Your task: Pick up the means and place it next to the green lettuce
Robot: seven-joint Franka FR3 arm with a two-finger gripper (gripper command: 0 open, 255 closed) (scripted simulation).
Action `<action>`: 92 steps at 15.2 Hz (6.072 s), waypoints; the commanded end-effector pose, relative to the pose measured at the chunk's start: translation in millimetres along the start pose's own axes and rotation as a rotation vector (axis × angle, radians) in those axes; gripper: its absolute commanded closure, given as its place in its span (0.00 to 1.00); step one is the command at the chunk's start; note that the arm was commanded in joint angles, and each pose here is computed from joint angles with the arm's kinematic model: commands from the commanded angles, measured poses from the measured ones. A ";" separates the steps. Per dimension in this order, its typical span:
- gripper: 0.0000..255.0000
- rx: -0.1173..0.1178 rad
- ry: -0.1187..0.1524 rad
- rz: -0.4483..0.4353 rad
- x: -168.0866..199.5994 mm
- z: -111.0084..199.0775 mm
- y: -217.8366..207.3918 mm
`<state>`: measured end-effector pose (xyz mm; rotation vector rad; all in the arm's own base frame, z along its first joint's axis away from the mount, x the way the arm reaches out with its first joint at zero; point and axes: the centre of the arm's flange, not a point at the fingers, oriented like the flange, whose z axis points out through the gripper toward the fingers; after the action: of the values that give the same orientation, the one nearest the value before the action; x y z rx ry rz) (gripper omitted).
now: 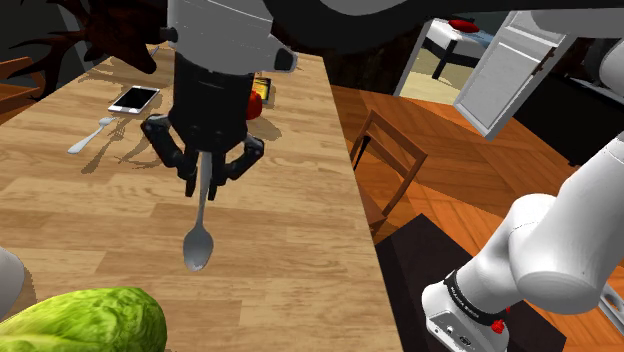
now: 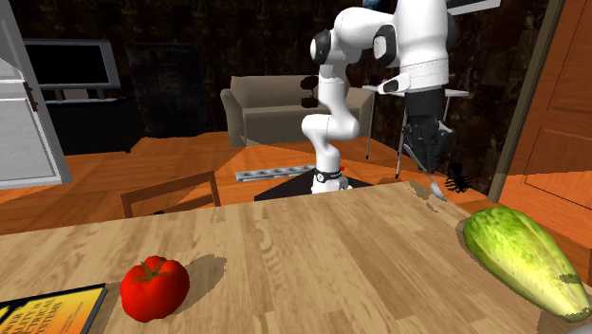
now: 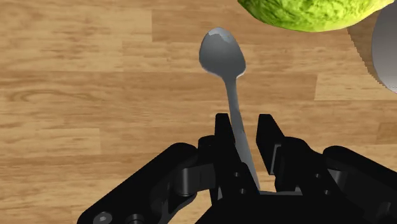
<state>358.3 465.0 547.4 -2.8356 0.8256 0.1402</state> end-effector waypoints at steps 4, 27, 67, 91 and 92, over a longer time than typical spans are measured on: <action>1.00 0.000 0.000 0.002 -30.7 22.9 -6.3; 1.00 0.000 0.000 0.002 -13.5 141.8 11.9; 0.00 0.095 0.034 0.054 65.7 176.0 46.0; 1.00 0.095 0.034 0.054 66.0 200.1 42.4; 1.00 0.095 0.034 0.054 65.3 194.9 41.6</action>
<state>383.3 435.8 337.5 -2.7356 0.8918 0.0574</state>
